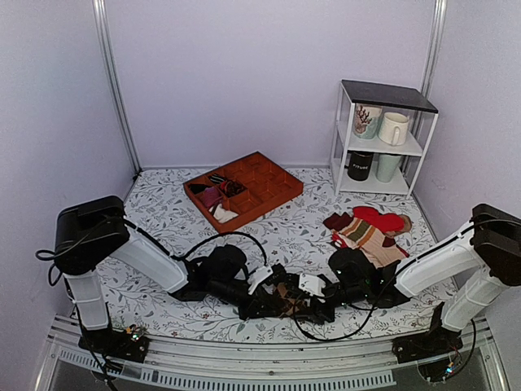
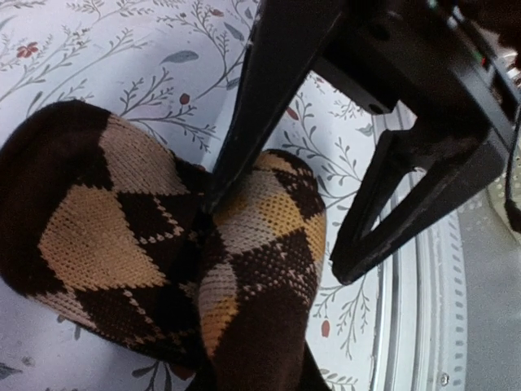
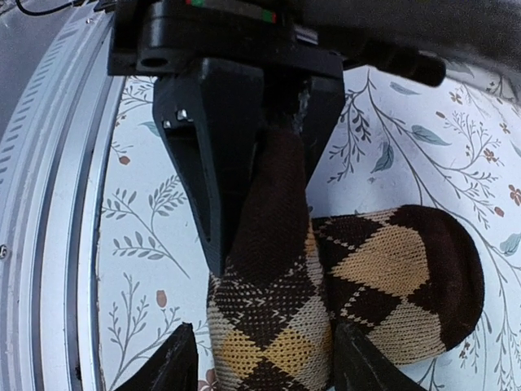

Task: Roll the socks
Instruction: Roll a pair of socks at the center of the board.

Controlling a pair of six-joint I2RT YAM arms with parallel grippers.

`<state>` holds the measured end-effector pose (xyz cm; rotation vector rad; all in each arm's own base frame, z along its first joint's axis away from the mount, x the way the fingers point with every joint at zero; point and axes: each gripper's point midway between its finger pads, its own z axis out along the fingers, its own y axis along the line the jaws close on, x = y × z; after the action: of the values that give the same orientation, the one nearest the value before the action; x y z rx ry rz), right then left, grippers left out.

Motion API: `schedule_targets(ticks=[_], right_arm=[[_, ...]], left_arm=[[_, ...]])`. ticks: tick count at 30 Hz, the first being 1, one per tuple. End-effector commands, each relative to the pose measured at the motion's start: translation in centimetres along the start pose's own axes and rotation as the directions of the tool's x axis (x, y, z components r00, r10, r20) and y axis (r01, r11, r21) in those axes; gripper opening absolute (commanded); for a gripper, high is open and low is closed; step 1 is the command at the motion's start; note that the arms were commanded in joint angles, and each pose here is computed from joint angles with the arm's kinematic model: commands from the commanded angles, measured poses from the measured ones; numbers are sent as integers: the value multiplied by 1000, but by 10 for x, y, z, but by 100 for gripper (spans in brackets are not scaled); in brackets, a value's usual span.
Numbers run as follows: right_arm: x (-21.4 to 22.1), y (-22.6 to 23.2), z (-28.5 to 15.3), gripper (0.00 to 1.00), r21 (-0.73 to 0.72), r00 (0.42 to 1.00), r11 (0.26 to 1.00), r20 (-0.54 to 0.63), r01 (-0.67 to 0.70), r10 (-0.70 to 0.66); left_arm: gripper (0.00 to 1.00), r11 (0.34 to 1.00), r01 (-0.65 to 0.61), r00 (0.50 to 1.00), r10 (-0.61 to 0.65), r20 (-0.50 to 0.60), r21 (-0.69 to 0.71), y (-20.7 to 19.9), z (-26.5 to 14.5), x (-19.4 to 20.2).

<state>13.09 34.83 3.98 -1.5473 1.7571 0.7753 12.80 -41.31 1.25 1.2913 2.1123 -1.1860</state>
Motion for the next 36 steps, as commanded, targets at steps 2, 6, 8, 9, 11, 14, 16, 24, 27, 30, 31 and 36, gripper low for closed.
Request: schedule_targets(ticks=[2, 6, 8, 9, 11, 14, 16, 24, 27, 30, 31, 36], right_arm=[[6, 0, 9, 44, -2, 999, 1000, -31, -22, 22], [18, 0, 18, 28, -11, 993, 997, -91, -71, 70], [20, 3, 18, 22, -28, 989, 993, -99, -111, 108], [20, 6, 18, 20, -44, 986, 989, -101, -140, 135], [21, 15, 18, 18, -91, 976, 976, -111, -198, 187], [31, 24, 19, 17, -131, 948, 946, -158, -296, 275], [38, 28, 19, 17, -146, 920, 917, -197, -371, 340], [60, 40, 15, 18, -218, 759, 736, -323, -641, 566], [69, 43, 18, 18, -217, 710, 686, -365, -694, 602], [78, 44, 21, 18, -198, 669, 653, -399, -731, 627], [79, 45, 21, 18, -193, 660, 646, -407, -738, 632], [82, 45, 20, 18, -186, 654, 644, -412, -742, 635]], left_arm=[[0, 972, 164, 910, -215, -355, -168, 33, -9, 124], [0, 973, 159, 914, -209, -347, -168, 35, -8, 121], [2, 972, 144, 922, -199, -331, -184, 38, -7, 115], [11, 973, 134, 930, -190, -314, -189, 39, -7, 110], [38, 975, 96, 955, -146, -258, -200, 39, -11, 91], [86, 969, -2, 991, -31, -128, -246, 38, -25, 51], [99, 949, -83, 996, 83, -15, -305, 36, -42, 24], [99, 839, -437, 833, 513, 207, -323, -20, -67, -24], [93, 816, -497, 773, 571, 276, -294, -38, -68, -27], [86, 799, -547, 741, 601, 298, -252, -50, -62, -25], [85, 797, -553, 741, 604, 293, -243, -51, -59, -24], [85, 804, -542, 771, 591, 235, -243, -39, -46, -12]])
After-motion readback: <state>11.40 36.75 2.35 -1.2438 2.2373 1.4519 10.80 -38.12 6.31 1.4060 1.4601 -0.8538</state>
